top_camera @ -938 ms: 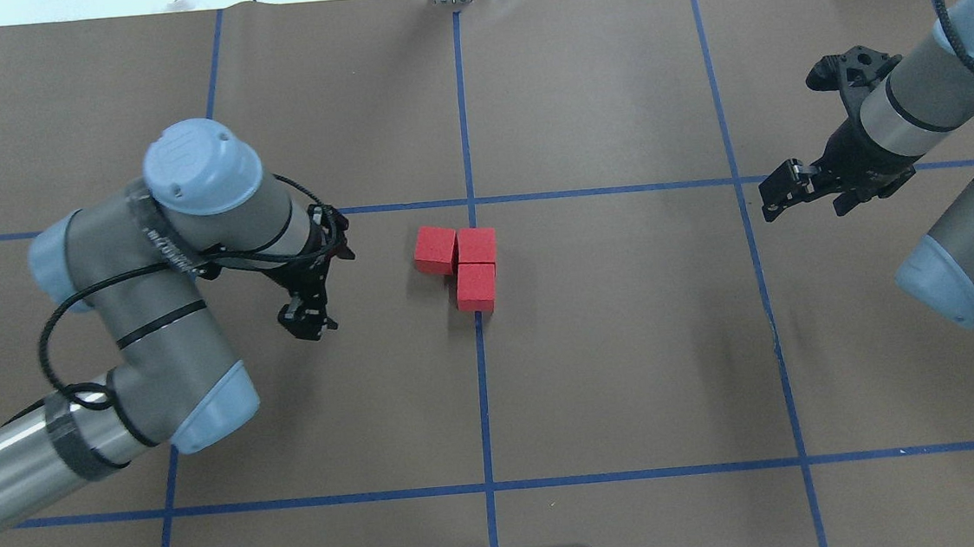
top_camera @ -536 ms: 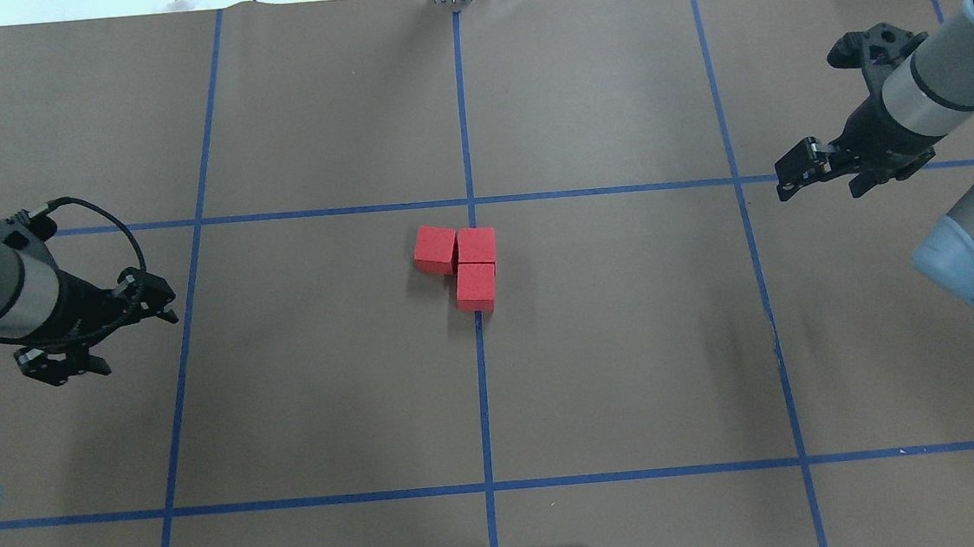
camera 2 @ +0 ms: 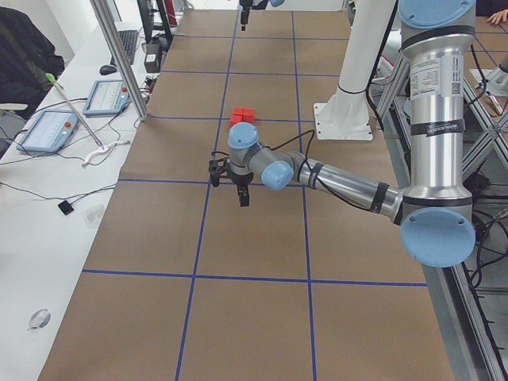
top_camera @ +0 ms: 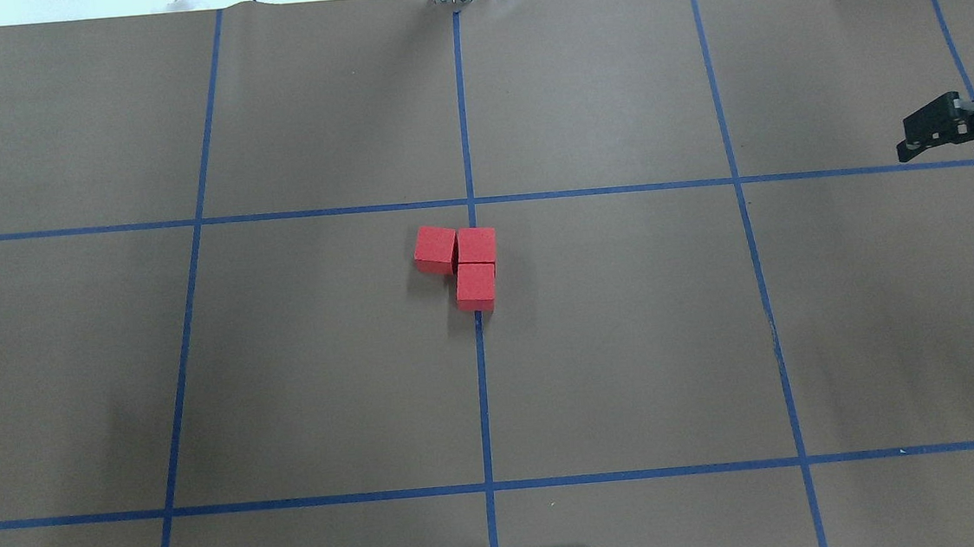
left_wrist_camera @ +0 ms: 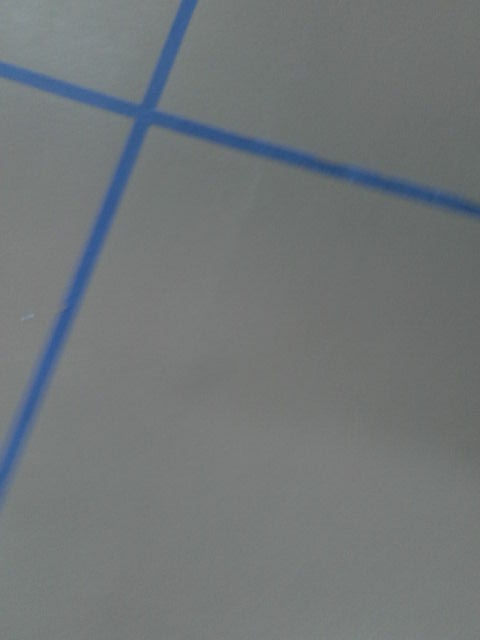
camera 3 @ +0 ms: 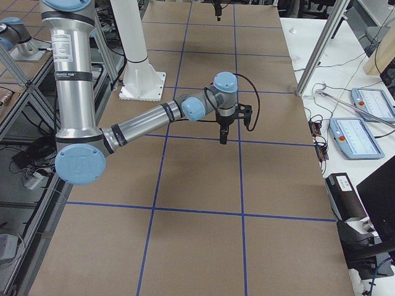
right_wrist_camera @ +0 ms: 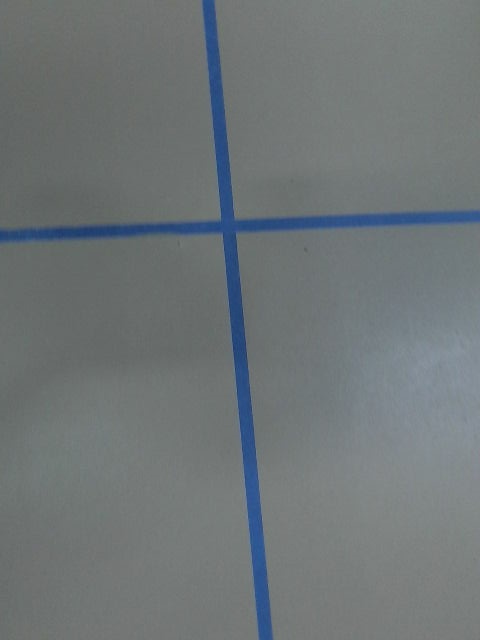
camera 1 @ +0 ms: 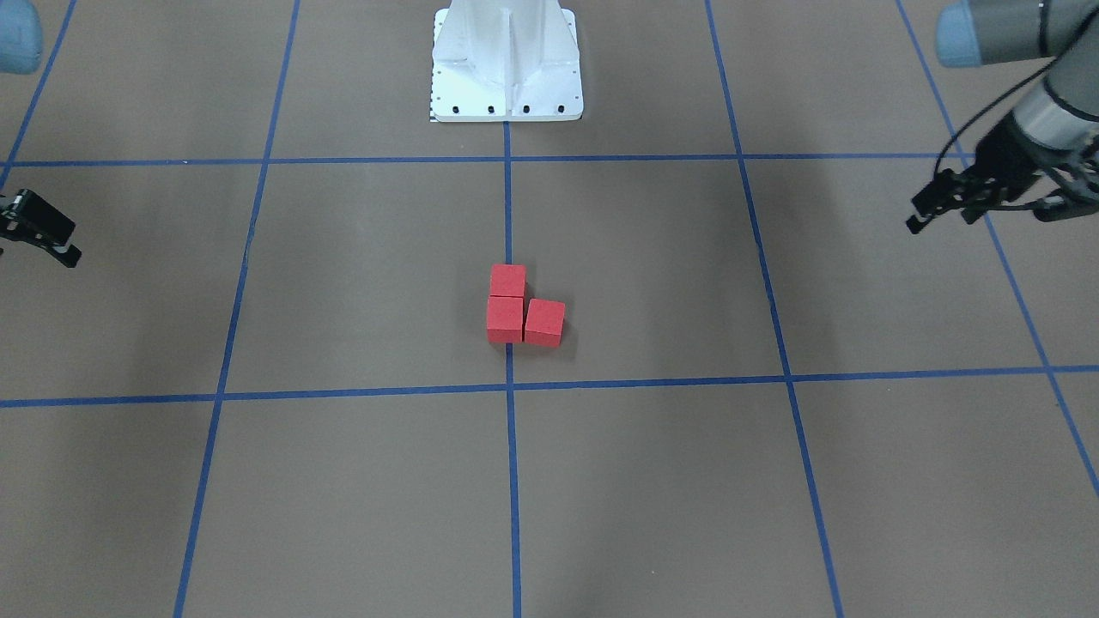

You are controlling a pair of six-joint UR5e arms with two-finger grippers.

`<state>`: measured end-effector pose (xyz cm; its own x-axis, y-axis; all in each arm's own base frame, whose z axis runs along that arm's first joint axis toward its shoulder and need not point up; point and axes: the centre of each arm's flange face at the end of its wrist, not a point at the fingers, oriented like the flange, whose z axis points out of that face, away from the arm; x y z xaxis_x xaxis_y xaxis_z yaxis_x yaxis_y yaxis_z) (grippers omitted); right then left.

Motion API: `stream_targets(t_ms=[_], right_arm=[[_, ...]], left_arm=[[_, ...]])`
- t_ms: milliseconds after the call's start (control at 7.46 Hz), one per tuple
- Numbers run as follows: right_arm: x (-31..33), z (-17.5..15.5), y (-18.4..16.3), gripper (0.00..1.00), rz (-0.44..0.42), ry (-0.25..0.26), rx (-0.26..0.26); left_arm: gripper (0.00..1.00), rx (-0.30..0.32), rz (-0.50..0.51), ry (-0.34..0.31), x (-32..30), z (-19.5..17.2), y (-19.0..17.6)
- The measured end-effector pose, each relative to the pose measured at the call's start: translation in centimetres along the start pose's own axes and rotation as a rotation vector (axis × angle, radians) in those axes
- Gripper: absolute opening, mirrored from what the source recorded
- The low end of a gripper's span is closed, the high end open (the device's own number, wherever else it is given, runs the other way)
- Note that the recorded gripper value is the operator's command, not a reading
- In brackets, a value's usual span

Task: Form red blocks into L shape at center

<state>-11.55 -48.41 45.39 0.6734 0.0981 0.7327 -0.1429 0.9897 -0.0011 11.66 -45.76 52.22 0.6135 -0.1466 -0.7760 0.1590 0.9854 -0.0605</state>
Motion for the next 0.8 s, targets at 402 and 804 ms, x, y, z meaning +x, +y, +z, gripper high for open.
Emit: stream_targets(t_ms=[402,804], right_arm=[[8.1,0.4,-1.8,1.00,-0.110,0.019,-0.033],[9.4,1.0,-2.3,1.00,-0.131,0.024,-0.048]], left_arm=[[1.00,0.032,0.093,-0.015,-8.0,-1.9,-2.7],[1.00,0.030,0.091,-0.038,-10.6,-1.4,-3.0]])
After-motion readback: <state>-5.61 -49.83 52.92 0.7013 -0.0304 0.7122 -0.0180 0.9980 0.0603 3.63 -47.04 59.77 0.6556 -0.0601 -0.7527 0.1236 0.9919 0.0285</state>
